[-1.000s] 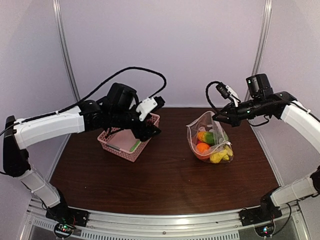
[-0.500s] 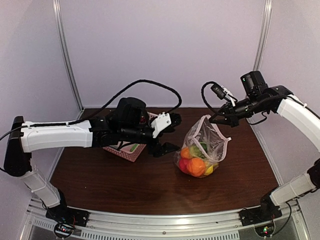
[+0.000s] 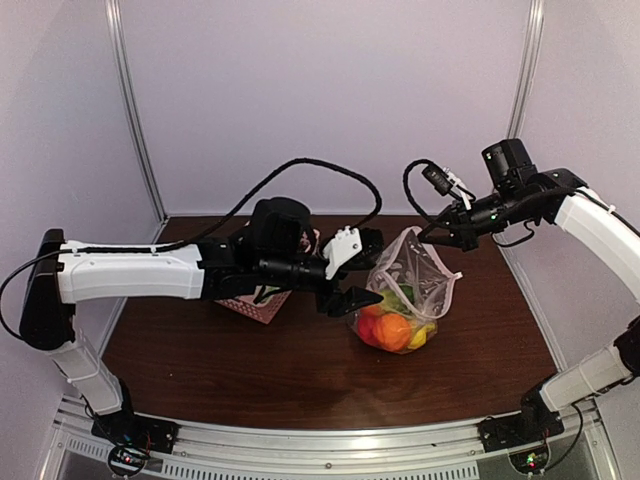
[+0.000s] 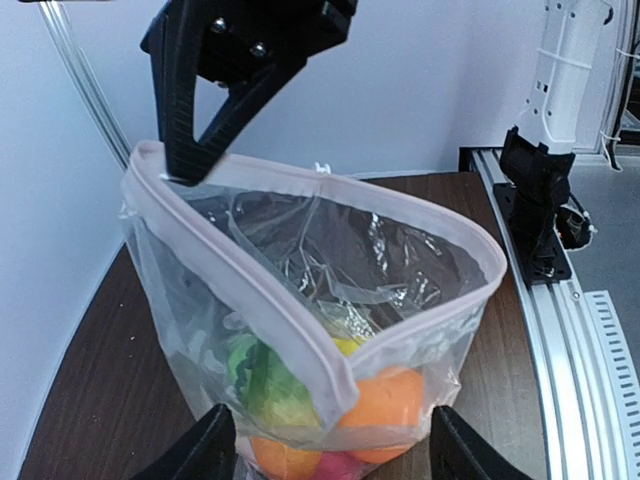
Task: Place the food in the zip-top bag and seal the zipper
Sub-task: Pass from the right arm to the left
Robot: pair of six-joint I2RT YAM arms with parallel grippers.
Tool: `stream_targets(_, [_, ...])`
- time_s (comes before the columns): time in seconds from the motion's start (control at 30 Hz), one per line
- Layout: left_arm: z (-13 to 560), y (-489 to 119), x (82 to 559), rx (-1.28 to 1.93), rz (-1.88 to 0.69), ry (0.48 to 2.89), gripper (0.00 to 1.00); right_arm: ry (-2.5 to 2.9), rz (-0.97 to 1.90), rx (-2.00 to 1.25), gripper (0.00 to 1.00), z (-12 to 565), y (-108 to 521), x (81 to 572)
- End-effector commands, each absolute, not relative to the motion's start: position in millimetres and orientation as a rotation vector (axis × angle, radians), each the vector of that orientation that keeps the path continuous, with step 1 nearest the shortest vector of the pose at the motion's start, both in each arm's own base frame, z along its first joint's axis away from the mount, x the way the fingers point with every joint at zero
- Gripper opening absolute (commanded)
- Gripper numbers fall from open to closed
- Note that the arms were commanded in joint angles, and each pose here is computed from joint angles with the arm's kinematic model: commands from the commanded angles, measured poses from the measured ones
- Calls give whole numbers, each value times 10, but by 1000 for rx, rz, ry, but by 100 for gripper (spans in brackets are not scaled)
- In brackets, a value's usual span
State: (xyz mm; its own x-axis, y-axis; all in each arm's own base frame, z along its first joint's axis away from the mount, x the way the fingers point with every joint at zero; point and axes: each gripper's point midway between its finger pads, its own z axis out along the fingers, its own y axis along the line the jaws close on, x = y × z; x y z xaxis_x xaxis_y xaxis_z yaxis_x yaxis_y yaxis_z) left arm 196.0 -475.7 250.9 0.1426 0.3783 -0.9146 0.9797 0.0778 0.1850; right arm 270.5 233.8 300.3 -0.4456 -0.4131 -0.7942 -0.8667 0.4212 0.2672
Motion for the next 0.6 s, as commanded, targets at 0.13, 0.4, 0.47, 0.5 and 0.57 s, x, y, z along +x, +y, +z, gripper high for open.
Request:
stream_targets(0.13, [2821,-4970,2213,1310,-793,1353,58,2035,908,-1092,0,3023,2351,2671])
stream_targets(0.4, [2907,-4960,2214,1277,-811,1347,19,2048,895,-1092,15,3060,2227,2739])
stream_targets(0.47, [2898,-4946,2257,1260,-799,1374,18,2031,915,-1072,22,3109,2049,2760])
stream_targets(0.5, [2890,-4936,2277,1252,-797,1389,17,2020,936,-1055,26,3123,1943,2768])
stream_targets(0.57, [2873,-4917,2300,1238,-796,1417,16,2004,958,-1061,37,3106,1735,2725])
